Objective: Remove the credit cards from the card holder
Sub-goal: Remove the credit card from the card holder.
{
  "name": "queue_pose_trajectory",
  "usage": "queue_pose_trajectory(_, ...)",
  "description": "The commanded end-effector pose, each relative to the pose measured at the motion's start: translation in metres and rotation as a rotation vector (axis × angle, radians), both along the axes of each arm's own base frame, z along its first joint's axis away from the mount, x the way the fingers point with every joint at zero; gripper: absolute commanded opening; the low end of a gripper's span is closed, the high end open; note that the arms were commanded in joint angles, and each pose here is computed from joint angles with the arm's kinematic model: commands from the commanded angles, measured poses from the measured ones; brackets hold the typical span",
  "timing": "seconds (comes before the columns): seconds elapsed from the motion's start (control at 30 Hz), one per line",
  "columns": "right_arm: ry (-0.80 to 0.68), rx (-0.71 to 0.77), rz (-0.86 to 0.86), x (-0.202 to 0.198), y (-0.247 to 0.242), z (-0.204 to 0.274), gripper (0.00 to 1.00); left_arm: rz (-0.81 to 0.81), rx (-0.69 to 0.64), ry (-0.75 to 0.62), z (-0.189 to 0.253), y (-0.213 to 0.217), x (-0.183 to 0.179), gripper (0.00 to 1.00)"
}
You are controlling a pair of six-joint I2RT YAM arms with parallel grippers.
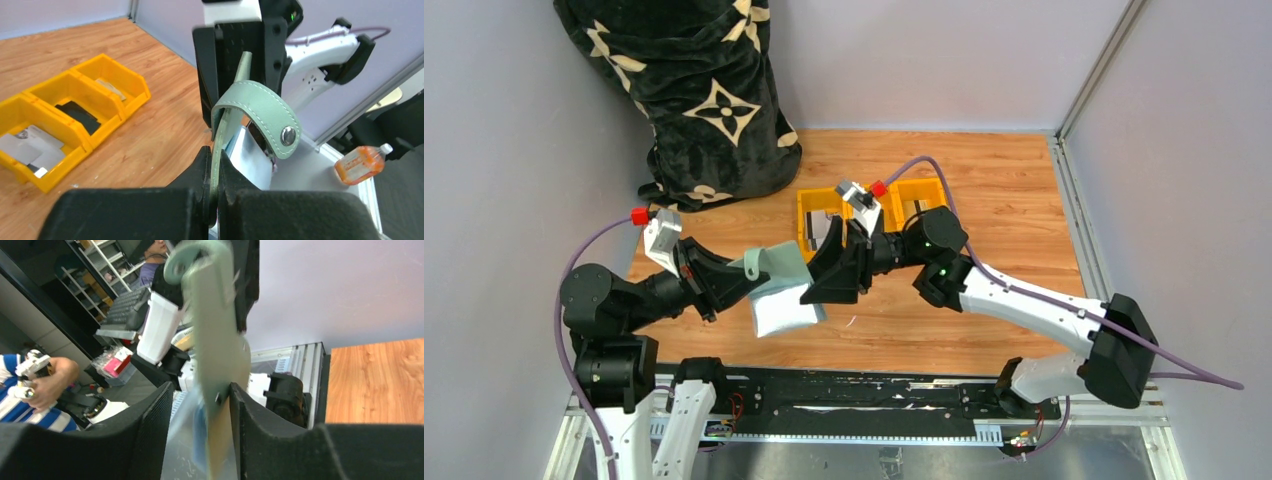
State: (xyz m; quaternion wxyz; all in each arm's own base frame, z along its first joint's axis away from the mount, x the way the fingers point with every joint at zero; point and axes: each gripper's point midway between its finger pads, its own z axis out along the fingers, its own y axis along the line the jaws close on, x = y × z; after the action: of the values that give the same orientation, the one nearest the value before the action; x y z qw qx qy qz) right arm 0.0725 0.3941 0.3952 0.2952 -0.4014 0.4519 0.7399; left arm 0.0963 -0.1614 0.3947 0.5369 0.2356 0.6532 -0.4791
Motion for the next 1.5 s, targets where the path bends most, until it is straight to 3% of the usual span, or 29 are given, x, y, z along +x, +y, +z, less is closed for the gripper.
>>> queue_pose_trajectory(0.0, -0.102, 0.037, -0.020, -0.011, -0.022, -0.015, 0.52, 0.018, -0.168, 0.038, 0.039, -0.002, 0.007, 0.00)
queue_pose_trajectory(0.23, -0.220, 0.063, -0.154, -0.008, -0.041, -0.024, 0.59, 0.010, -0.232, 0.143, 0.049, -0.003, 0.014, 0.00)
queue_pose_trajectory(0.53, -0.239, 0.007, -0.372, 0.031, -0.034, -0.015, 0.47, -0.002, -0.248, 0.173, 0.051, -0.004, 0.009, 0.00)
queue_pose_trajectory(0.9, -0.238, -0.011, -0.449, 0.048, -0.022, -0.009, 0.34, -0.019, -0.256, 0.195, 0.053, -0.005, 0.006, 0.00)
queue_pose_trajectory(1.13, -0.348, -0.029, -0.502, 0.044, -0.006, -0.001, 0.41, -0.030, -0.270, 0.219, 0.055, -0.006, 0.004, 0.00)
queue_pose_trajectory(1.47, -0.416, 0.080, -0.540, 0.043, 0.002, 0.045, 0.47, -0.067, -0.269, 0.249, 0.052, -0.008, -0.002, 0.00)
